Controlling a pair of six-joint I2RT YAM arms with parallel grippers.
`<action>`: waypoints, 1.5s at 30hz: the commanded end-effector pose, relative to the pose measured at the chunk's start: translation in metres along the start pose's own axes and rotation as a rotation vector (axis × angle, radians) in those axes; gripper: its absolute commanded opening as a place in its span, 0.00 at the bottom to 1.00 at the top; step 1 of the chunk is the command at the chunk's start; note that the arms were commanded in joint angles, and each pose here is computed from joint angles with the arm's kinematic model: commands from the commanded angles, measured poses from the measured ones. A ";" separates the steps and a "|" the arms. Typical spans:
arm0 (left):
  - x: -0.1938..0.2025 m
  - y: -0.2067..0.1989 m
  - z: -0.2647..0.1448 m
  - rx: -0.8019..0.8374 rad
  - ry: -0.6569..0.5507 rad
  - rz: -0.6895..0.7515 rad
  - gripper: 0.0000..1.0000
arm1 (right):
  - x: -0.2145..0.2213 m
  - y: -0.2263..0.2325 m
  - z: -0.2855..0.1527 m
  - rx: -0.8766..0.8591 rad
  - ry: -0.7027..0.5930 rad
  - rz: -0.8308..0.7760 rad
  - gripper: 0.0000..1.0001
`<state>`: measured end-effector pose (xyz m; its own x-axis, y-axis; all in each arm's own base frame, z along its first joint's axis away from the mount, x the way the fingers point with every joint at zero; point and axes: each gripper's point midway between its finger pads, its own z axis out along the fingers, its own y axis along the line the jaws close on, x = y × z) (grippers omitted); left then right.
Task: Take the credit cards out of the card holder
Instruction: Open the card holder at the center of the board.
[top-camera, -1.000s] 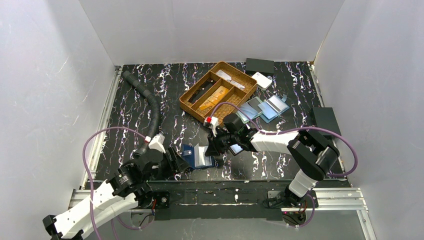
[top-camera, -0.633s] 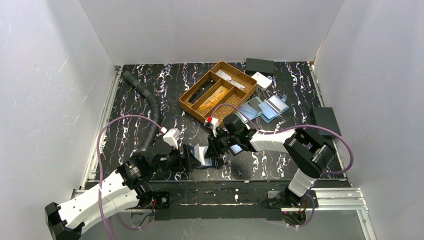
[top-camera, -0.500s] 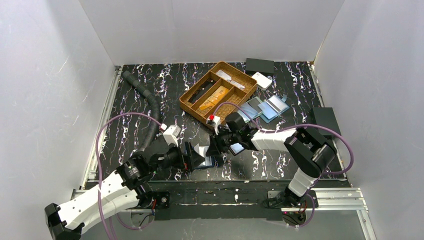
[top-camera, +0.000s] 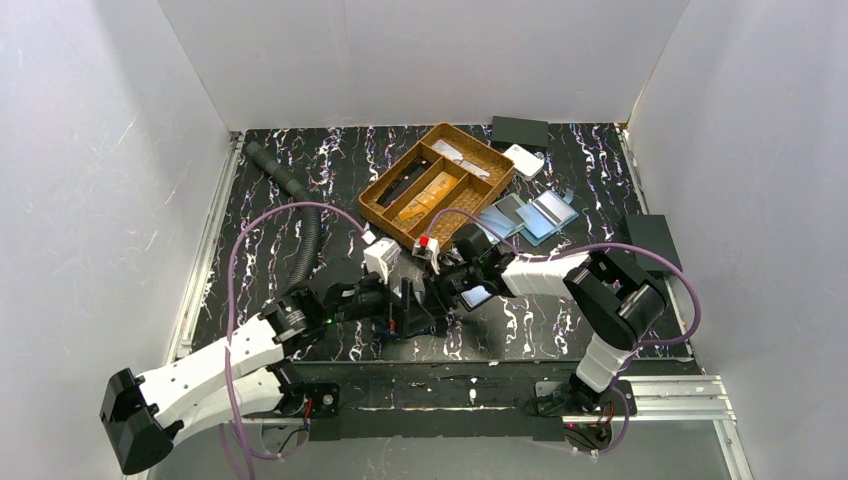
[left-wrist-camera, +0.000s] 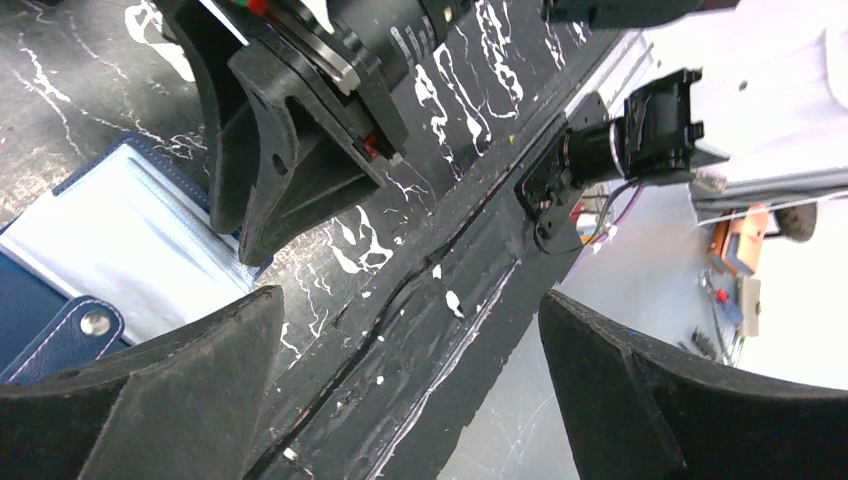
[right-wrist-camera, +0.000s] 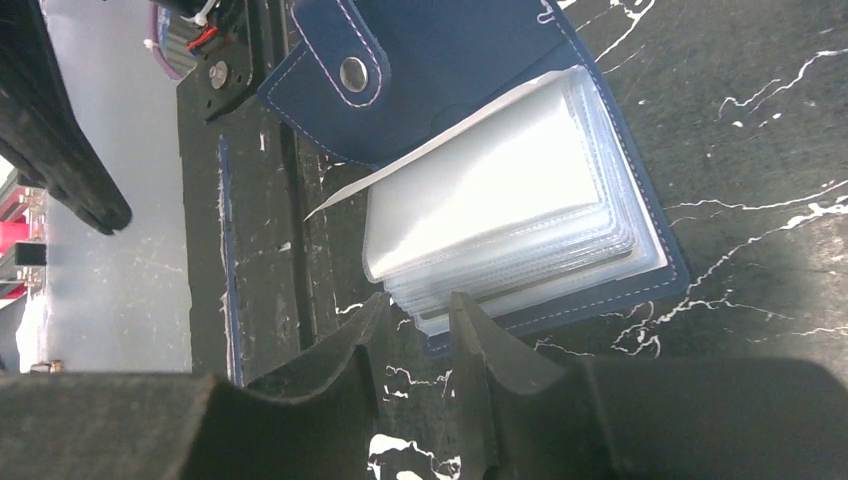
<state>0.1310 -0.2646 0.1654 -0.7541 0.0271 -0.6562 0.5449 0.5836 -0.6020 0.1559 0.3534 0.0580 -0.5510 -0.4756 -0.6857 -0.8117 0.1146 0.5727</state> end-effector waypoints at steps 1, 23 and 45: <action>0.000 -0.019 0.000 0.082 0.052 0.144 0.98 | -0.018 0.003 -0.009 -0.075 -0.028 -0.073 0.38; 0.032 0.083 0.033 -0.522 0.107 0.371 0.72 | -0.024 -0.023 -0.042 -0.085 -0.066 -0.056 0.40; 0.057 0.134 0.027 -0.767 0.137 0.187 0.62 | -0.026 -0.024 -0.046 -0.084 -0.075 -0.055 0.40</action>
<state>0.1669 -0.2222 0.0391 -0.7258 0.2884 -0.6246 0.3794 0.9251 -0.0136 0.1922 0.3189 0.0684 -0.5574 -0.4332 -0.7082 -0.8010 0.0561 0.5961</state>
